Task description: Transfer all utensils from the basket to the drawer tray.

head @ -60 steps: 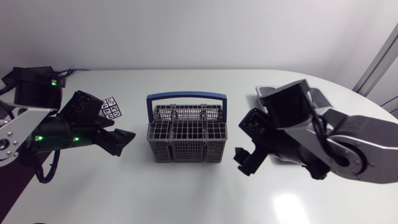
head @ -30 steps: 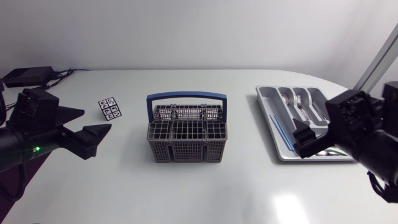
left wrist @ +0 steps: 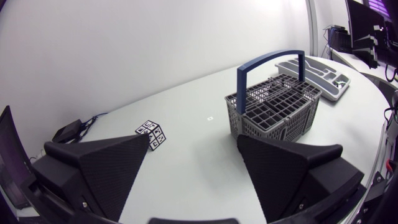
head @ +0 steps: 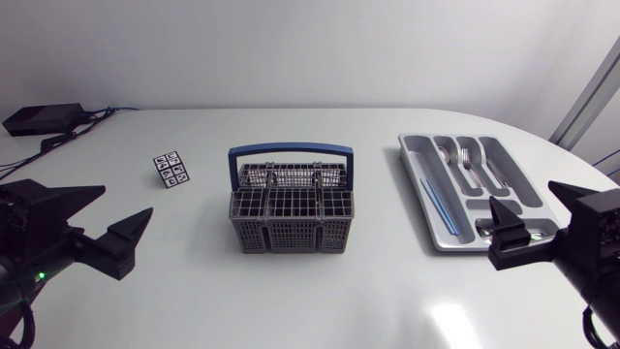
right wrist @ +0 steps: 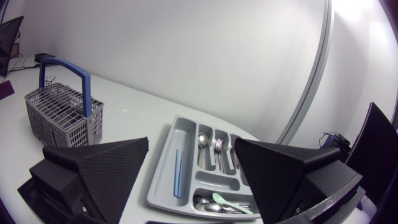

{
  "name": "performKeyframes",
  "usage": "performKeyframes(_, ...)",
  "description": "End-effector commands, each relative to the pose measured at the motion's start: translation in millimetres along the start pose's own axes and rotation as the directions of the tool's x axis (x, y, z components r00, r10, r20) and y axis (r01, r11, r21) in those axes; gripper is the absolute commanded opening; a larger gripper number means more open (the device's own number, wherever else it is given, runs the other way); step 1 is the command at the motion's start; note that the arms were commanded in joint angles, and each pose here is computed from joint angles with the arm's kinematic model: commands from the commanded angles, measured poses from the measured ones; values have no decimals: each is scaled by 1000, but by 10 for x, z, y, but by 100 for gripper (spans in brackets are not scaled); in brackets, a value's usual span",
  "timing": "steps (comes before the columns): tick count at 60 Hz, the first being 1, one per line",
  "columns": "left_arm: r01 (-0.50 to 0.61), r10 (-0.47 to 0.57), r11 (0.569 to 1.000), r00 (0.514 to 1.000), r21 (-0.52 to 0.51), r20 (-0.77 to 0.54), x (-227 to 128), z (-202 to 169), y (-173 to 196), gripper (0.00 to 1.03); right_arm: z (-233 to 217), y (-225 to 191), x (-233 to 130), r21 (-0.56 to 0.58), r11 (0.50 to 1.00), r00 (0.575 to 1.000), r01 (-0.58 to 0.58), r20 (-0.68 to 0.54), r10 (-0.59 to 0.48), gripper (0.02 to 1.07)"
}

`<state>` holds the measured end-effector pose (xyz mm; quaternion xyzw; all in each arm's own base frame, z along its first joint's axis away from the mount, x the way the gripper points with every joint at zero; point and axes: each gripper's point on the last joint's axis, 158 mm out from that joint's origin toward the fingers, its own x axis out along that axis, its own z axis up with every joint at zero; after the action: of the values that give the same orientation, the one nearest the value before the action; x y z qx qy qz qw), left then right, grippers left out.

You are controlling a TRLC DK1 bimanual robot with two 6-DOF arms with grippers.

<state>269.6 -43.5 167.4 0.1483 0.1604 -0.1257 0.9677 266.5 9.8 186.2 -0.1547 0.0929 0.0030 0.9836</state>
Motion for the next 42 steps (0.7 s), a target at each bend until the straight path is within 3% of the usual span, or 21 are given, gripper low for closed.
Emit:
performKeyframes(1, -29, 29, 999, 1000, -45, 6, -4, -123, 25, 99, -103, -5, -8, 75, 997, 1000, 8, 13, -9, 102)
performKeyframes(25, -143, 173, 965, 977, -220, 123, -79, -362, 163, 98, -399, 5, -49, 303, 953, 992, -12, 123, -26, 102)
performKeyframes(42, -183, 253, 928, 949, -325, 189, -87, -498, 247, 98, -404, 6, -48, 306, 952, 992, -13, 125, -27, 102)
